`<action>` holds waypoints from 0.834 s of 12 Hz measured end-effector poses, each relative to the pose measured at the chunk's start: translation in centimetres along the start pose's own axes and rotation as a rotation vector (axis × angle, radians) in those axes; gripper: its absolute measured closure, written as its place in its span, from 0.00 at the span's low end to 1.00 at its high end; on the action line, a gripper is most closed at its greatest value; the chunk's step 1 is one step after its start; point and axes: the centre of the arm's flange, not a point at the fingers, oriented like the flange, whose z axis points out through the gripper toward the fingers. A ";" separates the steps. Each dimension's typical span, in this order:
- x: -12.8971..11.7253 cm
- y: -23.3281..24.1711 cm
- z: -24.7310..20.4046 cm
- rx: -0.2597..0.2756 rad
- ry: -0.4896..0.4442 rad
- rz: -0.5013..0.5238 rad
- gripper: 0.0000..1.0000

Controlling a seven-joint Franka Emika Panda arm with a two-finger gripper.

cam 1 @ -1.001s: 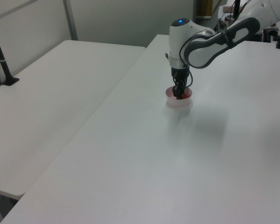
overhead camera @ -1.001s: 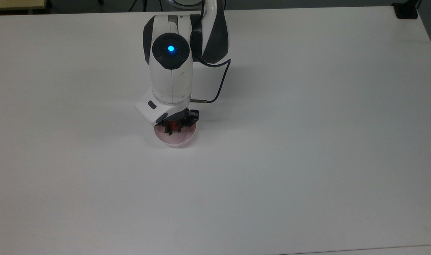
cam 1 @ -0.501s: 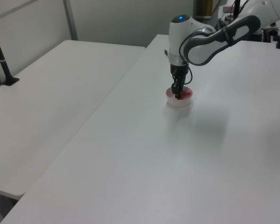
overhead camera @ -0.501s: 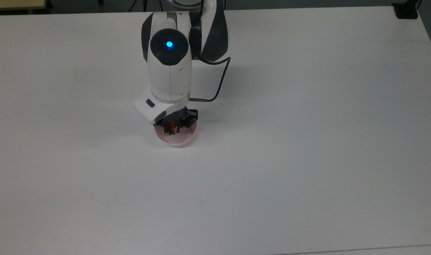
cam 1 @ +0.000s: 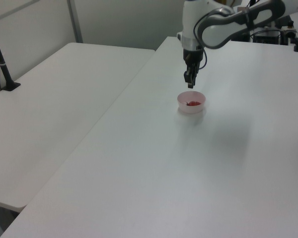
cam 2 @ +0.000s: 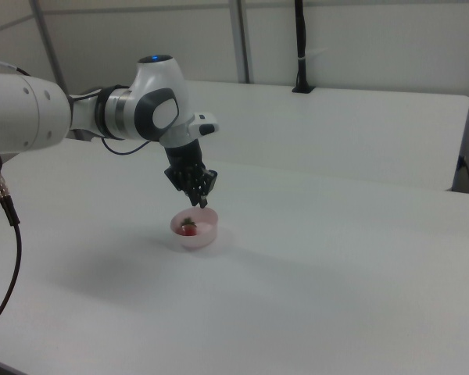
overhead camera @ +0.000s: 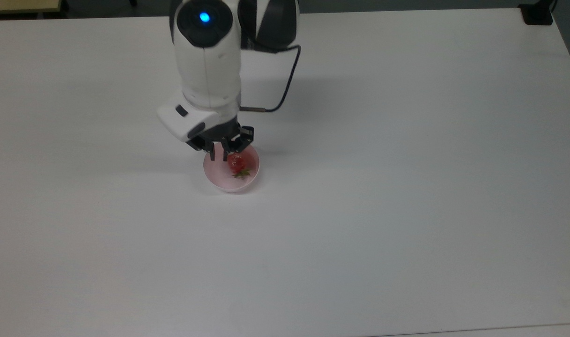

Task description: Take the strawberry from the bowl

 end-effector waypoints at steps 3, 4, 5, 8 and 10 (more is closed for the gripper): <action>-0.4 0.5 0.3 0.000 -0.016 -0.008 0.52; -0.6 0.1 1.3 0.002 -0.034 -0.039 0.36; -0.7 -0.3 2.3 0.004 -0.050 -0.080 0.22; -0.7 -2.1 4.9 0.011 -0.088 -0.201 0.17; -0.7 -2.9 5.6 0.006 -0.097 -0.236 0.19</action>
